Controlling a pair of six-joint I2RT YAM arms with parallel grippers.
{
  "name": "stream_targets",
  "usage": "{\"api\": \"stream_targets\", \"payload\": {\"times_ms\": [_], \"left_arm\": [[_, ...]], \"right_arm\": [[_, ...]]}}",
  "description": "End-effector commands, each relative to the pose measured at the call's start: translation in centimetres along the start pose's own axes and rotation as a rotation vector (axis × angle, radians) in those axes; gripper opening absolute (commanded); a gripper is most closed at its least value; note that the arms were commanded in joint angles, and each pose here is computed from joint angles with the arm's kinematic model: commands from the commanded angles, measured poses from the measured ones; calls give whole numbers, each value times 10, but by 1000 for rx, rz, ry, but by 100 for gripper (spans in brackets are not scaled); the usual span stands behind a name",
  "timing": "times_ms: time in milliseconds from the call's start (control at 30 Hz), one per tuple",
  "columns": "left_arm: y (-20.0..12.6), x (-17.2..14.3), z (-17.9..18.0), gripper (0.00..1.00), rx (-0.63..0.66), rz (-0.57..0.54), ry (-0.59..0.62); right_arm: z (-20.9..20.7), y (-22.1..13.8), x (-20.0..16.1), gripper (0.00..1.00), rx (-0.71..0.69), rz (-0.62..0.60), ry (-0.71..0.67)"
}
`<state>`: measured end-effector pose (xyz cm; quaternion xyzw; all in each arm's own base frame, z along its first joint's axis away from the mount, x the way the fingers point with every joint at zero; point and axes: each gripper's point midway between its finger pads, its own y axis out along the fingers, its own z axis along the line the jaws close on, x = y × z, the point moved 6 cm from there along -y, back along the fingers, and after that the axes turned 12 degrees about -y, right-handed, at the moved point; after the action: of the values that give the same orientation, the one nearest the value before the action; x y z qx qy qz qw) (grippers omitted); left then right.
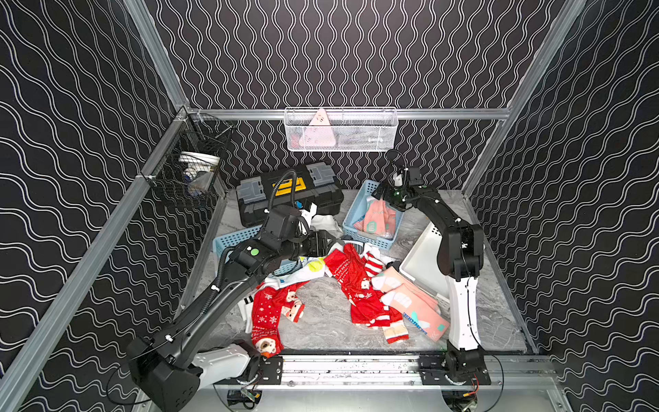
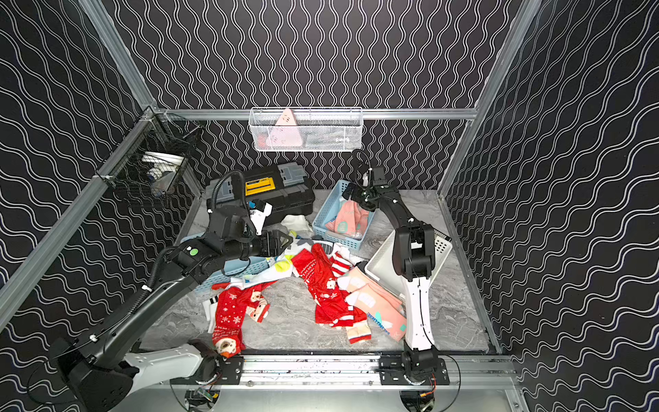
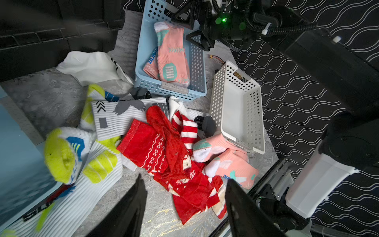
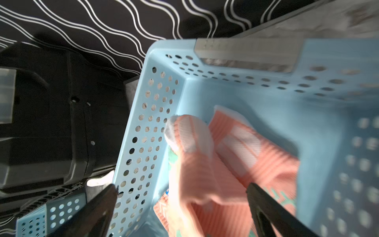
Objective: Sort the socks into the basket by color
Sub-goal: Place the sock in the bin.
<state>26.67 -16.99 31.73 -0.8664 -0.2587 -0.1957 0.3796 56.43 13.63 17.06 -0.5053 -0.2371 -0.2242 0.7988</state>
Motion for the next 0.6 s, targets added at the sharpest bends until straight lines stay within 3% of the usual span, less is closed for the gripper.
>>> {"api": "stream_targets", "payload": {"times_ms": [0, 567], "left_arm": [[1, -1, 3, 66, 13, -1, -9], [6, -9, 18, 72, 63, -4, -27]], "right_arm": [[-3, -13, -2, 100, -86, 14, -28], [13, -94, -39, 100, -182, 41, -43]]}}
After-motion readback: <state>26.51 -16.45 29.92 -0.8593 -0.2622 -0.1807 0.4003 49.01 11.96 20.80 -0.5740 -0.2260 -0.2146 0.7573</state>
